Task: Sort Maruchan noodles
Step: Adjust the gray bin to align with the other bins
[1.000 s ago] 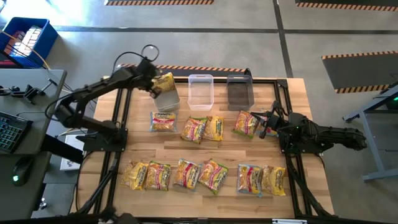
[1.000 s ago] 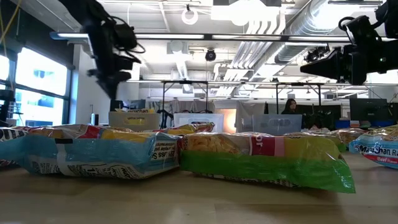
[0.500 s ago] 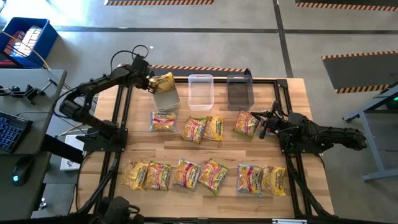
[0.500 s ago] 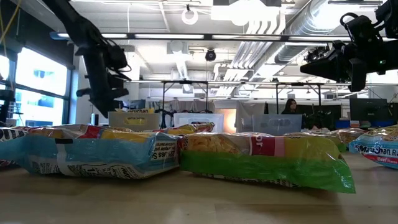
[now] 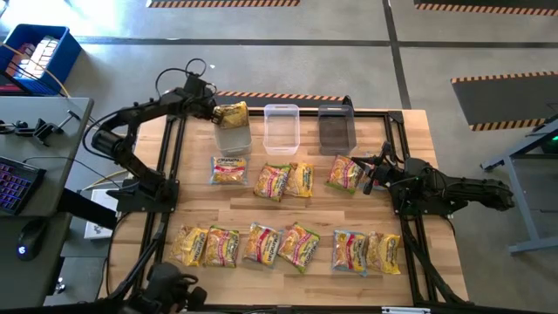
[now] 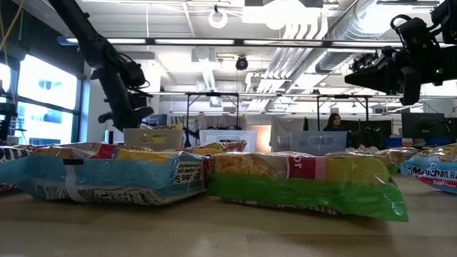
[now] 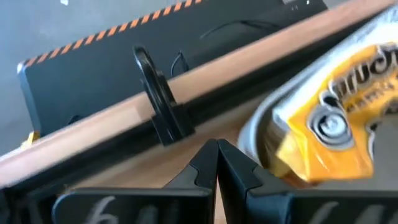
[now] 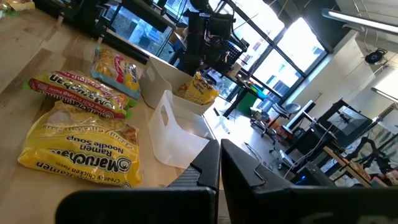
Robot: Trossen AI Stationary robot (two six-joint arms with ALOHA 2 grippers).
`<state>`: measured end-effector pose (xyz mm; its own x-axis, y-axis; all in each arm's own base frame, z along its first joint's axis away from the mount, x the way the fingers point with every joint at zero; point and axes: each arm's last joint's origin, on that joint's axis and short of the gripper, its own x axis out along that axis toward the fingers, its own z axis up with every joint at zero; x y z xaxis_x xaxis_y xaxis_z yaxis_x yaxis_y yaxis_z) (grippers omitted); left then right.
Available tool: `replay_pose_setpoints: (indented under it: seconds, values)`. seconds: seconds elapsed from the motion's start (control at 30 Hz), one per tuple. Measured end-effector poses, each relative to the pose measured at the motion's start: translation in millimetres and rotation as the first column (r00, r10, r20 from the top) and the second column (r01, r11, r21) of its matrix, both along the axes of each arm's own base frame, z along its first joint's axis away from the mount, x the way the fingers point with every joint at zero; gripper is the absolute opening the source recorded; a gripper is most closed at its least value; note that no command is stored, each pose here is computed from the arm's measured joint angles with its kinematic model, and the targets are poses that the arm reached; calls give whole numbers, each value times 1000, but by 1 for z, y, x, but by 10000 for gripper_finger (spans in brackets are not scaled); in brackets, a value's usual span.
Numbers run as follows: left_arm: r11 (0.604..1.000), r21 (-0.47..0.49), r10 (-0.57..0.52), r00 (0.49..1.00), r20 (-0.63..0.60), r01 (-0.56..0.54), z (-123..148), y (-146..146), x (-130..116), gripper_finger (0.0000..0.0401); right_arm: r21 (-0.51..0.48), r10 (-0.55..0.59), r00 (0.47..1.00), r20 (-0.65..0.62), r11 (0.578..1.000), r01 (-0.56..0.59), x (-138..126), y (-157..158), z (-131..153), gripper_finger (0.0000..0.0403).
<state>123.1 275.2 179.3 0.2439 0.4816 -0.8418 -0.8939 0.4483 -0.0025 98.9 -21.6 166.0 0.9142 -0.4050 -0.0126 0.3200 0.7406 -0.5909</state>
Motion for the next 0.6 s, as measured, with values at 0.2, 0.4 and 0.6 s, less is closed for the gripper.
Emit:
replay_pose_setpoints:
  seconds: [0.2,0.4,0.6]
  values:
    - [998,62,5,1000,30,-6,16,16,-13,0,0,0,1000,0,1000,0,0,0,0,2]
    - [947,143,-304,946,114,287,46,-1,-1,0,0,0,1000,0,1000,0,0,0,0,2]
    - [840,213,-529,840,118,499,85,-57,32,0,0,0,1000,0,1000,0,0,0,0,2]
